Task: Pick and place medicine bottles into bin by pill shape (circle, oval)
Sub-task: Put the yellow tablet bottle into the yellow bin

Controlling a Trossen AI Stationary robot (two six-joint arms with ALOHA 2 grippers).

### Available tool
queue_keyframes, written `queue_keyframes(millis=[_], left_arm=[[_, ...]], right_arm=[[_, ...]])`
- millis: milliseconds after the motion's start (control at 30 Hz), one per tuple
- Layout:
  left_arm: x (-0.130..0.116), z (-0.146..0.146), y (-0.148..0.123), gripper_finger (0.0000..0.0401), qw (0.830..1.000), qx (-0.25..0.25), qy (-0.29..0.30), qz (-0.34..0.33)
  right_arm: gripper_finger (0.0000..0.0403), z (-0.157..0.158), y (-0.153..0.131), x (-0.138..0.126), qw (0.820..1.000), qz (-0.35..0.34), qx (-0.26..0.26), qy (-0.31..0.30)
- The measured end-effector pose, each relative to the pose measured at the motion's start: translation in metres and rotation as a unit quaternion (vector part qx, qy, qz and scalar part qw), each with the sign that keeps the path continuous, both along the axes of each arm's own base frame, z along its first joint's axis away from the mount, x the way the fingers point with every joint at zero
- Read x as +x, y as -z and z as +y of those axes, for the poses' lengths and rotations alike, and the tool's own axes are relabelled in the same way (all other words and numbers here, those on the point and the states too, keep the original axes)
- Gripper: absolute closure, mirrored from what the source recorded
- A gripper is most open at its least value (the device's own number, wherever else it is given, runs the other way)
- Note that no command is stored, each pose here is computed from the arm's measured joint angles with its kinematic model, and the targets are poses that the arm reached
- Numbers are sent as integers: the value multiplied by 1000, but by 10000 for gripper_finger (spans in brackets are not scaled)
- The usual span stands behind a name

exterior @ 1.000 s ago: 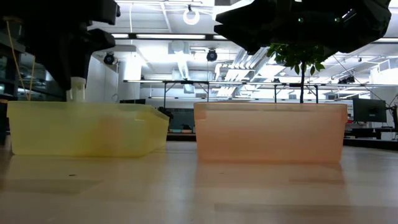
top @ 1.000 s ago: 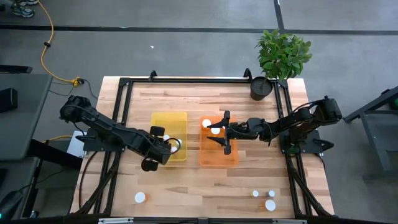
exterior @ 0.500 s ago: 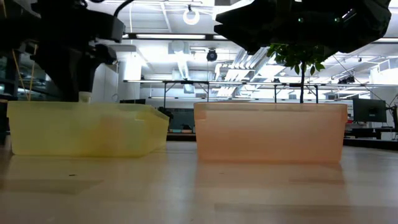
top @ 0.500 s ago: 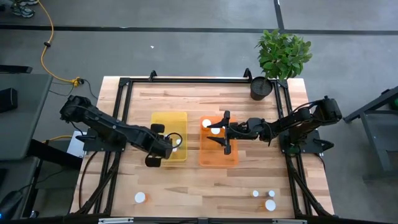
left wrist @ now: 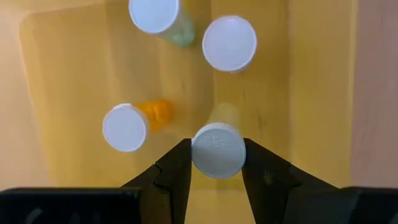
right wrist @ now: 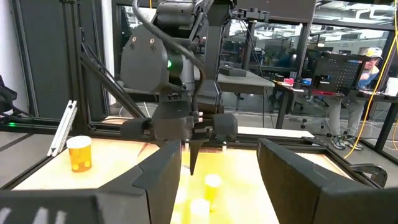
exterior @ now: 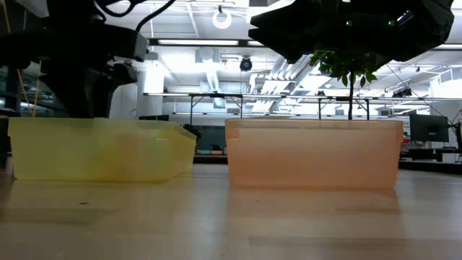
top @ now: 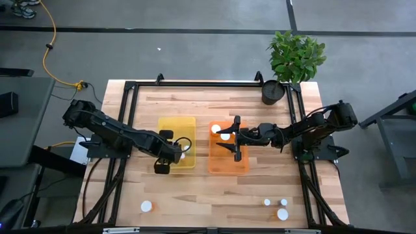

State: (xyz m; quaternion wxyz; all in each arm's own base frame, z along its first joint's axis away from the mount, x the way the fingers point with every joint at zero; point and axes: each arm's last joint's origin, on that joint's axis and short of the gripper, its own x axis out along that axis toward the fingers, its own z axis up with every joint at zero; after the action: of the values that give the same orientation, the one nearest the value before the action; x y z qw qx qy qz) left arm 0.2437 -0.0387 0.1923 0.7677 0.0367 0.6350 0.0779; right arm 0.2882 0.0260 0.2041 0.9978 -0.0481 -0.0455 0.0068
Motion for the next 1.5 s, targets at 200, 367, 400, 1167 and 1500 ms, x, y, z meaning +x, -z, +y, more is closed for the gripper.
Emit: queue_keyframes(millis=[200, 367, 400, 1167, 1500], left_arm=[[2, 0, 8, 286, 1000, 6, 0, 22], [5, -1, 13, 286, 999, 14, 9, 32], [5, -1, 14, 286, 999, 16, 8, 33], [11, -2, -47, 186, 999, 35, -13, 34], [-24, -13, -117, 205, 939, 89, -14, -333]], right_arm=[[199, 0, 0, 0, 1000, 0, 0, 0], [199, 0, 0, 0, 1000, 0, 0, 0], [199, 0, 0, 0, 1000, 0, 0, 0], [199, 0, 1, 0, 1000, 4, -1, 0], [199, 0, 3, 0, 1000, 15, -1, 0]])
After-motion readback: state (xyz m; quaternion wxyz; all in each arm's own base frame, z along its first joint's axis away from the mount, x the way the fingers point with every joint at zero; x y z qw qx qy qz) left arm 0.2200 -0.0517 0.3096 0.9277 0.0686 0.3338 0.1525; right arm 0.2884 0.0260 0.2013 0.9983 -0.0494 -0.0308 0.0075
